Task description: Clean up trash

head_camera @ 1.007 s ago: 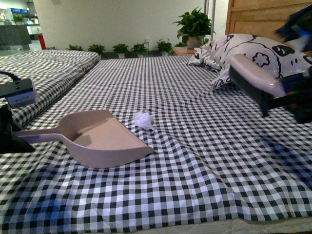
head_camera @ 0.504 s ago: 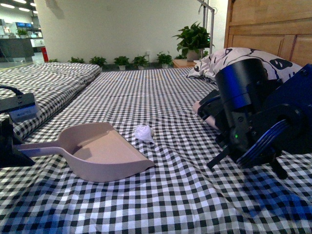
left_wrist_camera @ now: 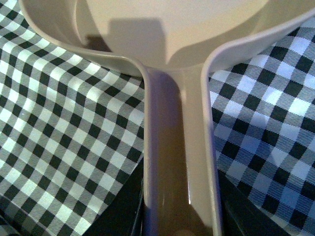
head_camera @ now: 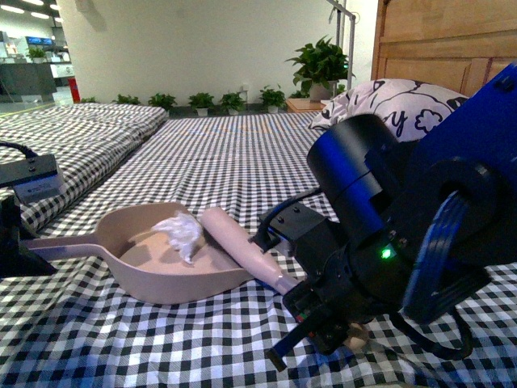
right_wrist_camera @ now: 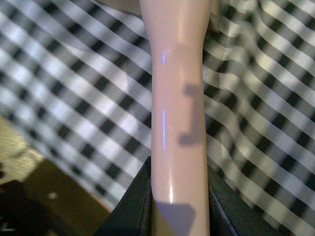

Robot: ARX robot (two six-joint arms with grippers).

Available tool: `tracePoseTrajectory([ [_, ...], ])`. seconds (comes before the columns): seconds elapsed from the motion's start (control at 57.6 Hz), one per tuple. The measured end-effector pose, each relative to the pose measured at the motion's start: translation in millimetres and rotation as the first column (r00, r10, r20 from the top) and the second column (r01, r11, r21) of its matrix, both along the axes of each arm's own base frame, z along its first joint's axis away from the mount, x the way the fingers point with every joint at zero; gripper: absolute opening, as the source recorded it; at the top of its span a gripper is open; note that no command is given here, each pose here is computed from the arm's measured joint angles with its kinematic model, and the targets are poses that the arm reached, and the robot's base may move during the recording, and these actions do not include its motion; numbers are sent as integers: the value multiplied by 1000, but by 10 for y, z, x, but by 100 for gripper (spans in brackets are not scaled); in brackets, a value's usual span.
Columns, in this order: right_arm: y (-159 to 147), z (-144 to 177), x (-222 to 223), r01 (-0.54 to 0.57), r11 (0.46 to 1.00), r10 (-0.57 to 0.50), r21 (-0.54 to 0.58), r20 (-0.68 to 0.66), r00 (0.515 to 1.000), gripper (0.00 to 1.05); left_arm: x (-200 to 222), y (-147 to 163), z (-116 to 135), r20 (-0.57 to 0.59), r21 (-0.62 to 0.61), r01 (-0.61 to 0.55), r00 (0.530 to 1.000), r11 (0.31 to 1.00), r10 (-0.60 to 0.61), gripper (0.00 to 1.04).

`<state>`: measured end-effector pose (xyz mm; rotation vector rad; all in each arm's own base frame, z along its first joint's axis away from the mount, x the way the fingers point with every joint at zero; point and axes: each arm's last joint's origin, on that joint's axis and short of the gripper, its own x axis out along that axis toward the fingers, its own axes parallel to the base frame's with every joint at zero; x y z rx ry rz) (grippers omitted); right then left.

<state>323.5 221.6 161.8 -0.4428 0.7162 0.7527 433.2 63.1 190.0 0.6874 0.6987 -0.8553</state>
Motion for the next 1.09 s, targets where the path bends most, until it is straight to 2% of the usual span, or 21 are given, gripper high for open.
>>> tracePoseTrajectory([
  [0.122, -72, 130, 17, 21, 1000, -22, 10, 31, 999, 21, 1, -7, 0, 0, -1, 1, 1000, 1000, -1, 27],
  [0.295, -410, 291, 172, 152, 988, -150, -14, 103, 983, 21, 1, -5, 0, 0, -1, 1, 1000, 1000, -1, 27],
  [0.399, -711, 433, 260, 262, 965, -257, -6, 173, 951, 21, 1, -5, 0, 0, -1, 1, 1000, 1000, -1, 27],
  [0.538, -1032, 639, 258, 347, 937, -346, 42, 246, 905, 21, 4, -6, -1, 4, -5, 0, 1000, 1000, 0, 27],
  [0.642, -1245, 809, 174, 374, 922, -385, 97, 288, 877, 21, 2, -17, -40, 118, -88, -42, 992, 995, 52, 27],
  [0.781, -1558, 1052, -78, 393, 904, -427, 166, 334, 840, 21, -71, -36, 49, 217, -223, -139, 958, 965, 188, 27],
  [0.972, -1975, 1340, -604, 421, 870, -491, 257, 360, 793, 21, -343, -58, 569, 340, -412, -205, 869, 888, 359, 27],
  [1.094, -2171, 1505, -932, 445, 839, -541, 315, 389, 745, 21, -579, -87, 756, 367, -504, -231, 815, 832, 449, 27],
])
